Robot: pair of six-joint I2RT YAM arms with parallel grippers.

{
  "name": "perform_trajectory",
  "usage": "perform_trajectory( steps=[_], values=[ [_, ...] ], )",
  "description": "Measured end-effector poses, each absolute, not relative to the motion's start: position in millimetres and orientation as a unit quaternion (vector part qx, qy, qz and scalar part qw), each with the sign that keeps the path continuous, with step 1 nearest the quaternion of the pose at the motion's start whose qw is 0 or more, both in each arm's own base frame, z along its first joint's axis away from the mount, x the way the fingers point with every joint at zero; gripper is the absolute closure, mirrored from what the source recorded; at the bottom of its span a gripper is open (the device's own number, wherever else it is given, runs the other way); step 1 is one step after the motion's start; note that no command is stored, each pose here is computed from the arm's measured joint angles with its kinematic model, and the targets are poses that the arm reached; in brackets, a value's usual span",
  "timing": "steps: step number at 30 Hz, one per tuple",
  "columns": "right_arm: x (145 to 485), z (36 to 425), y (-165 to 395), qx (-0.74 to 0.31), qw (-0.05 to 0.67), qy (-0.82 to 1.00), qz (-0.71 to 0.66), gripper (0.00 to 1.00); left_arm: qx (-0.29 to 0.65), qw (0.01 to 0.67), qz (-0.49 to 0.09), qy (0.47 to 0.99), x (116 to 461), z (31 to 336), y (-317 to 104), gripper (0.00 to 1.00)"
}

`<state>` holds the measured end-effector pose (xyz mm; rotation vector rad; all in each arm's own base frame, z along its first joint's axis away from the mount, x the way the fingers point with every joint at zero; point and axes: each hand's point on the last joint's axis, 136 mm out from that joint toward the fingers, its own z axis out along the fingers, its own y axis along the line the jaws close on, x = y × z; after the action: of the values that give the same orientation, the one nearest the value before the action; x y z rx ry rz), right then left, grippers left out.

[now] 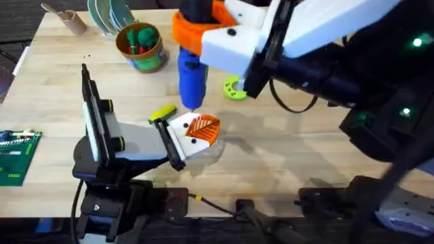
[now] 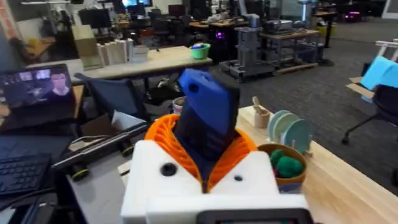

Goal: Pick up the gripper from the table and insert it into the empty holder that is missing its gripper. Then pick up a screw, insert it into the mounting hole, and use the screwdriver to tighten it. Finally, clean up the table by picking up the vegetable and placing it into the bucket.

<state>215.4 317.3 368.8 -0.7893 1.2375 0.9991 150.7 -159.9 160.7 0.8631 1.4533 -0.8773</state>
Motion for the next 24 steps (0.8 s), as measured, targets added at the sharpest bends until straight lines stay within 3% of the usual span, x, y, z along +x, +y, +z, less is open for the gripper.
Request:
perform_trajectory(
  steps=[8, 24],
  values=[
    [194.0, 369.8, 330.8, -0.357, 0.614, 0.53, 0.463, 0.973, 0.369, 0.58, -0.375, 0.622, 150.7, 160.6, -159.9, 0.984],
    [200.1, 354.9, 339.5, -0.374, 0.612, 0.536, 0.446, 0.973, 0.369, 0.58, -0.375, 0.622, 150.8, 160.6, -159.9, 0.984]
  ],
)
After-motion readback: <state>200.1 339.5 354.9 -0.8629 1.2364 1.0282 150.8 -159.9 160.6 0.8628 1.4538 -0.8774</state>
